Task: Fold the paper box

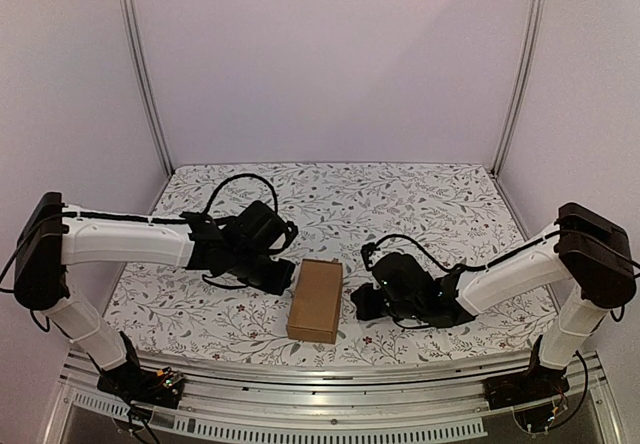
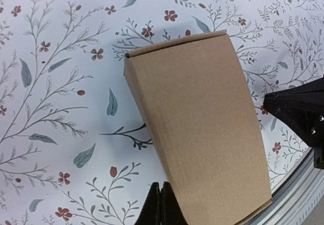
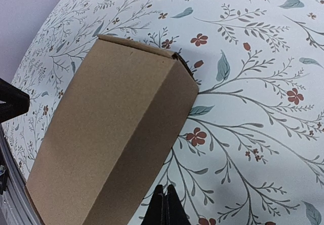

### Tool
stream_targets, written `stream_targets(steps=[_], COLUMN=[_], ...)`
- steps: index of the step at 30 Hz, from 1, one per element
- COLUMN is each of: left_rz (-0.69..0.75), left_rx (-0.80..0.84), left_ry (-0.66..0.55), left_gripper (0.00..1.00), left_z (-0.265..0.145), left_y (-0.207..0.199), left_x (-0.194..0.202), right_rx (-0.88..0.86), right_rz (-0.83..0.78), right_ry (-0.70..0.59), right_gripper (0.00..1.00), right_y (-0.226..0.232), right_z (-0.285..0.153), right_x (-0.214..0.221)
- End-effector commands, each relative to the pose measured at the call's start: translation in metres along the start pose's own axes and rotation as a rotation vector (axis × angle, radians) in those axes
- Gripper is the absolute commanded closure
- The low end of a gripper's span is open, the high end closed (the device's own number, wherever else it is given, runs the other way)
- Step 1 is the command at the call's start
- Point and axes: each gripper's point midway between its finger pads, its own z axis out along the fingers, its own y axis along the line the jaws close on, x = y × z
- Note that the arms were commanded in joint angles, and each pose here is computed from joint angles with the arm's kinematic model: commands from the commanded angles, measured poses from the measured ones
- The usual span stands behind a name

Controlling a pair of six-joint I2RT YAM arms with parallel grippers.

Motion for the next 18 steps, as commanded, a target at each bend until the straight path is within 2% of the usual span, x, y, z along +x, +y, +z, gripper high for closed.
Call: stream_targets(steps=[1,12,18], left_rz=[-0.062,-0.076,-0.069], left_rx=[-0.05,0.028,0.065], left_ry=[0.038,0.087,0.076], left_gripper=[1.0,1.0,1.0], left_z=[0.017,0.049,0.054], left_y=[0.022,0.007,-0.004], left_x=[0.013,0.02,0.009], right_rx=[-0.027,-0.062,-0.069], right_rz=[-0.018,0.005,0.017], right_ry=[0.064,0.089,0.07], right_gripper=[0.99,0.99,0.99], right_y=[0.005,0.023,0.029], right_z=[0.002,0.025,0.034], right_x=[0.01,0.009,0.004])
